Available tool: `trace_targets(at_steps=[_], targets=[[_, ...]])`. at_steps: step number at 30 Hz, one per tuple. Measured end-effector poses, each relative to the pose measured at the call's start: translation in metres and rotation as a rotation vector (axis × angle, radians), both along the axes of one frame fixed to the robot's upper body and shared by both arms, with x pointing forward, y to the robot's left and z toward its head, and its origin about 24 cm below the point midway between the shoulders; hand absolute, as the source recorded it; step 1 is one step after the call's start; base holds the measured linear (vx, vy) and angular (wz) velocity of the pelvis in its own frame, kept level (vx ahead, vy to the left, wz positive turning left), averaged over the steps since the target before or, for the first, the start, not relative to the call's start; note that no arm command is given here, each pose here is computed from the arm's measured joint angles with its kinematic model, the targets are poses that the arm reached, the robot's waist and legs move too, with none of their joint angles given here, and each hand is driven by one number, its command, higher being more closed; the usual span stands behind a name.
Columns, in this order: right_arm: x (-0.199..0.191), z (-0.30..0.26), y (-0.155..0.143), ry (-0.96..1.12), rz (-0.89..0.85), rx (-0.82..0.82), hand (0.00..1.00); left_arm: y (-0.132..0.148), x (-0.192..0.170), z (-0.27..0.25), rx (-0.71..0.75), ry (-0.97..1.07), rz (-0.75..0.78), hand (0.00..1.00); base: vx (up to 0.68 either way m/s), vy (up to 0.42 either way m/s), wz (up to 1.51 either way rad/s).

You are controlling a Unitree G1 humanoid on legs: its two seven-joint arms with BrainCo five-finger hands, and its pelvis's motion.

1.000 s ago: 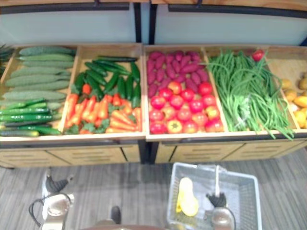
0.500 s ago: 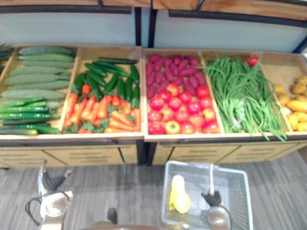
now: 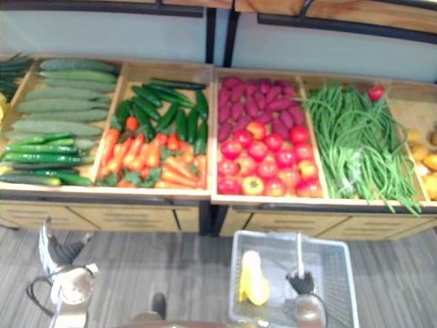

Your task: Pick vegetable in the basket

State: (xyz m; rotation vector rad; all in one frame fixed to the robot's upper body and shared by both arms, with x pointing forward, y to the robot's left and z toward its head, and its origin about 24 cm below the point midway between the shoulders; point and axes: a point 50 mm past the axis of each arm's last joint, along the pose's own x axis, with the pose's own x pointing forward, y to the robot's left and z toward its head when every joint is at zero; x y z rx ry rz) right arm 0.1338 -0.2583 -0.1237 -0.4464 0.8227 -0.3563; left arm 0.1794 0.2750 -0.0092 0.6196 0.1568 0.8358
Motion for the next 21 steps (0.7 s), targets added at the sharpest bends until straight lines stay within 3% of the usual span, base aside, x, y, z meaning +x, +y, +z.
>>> trace_targets(at_steps=[11, 21], targets=[[0.007, 0.005, -0.001, -0.015, 0.049, -0.022, 1.00, -0.004, 0.034, 0.048, 0.121, -0.174, -0.064, 0.00, -0.03, -0.002, -0.12], [0.058, 0.045, -0.018, -0.171, 0.188, -0.160, 1.00, 0.020, 0.098, 0.082, 0.234, -0.157, -0.076, 0.00, 0.01, 0.000, -0.24]])
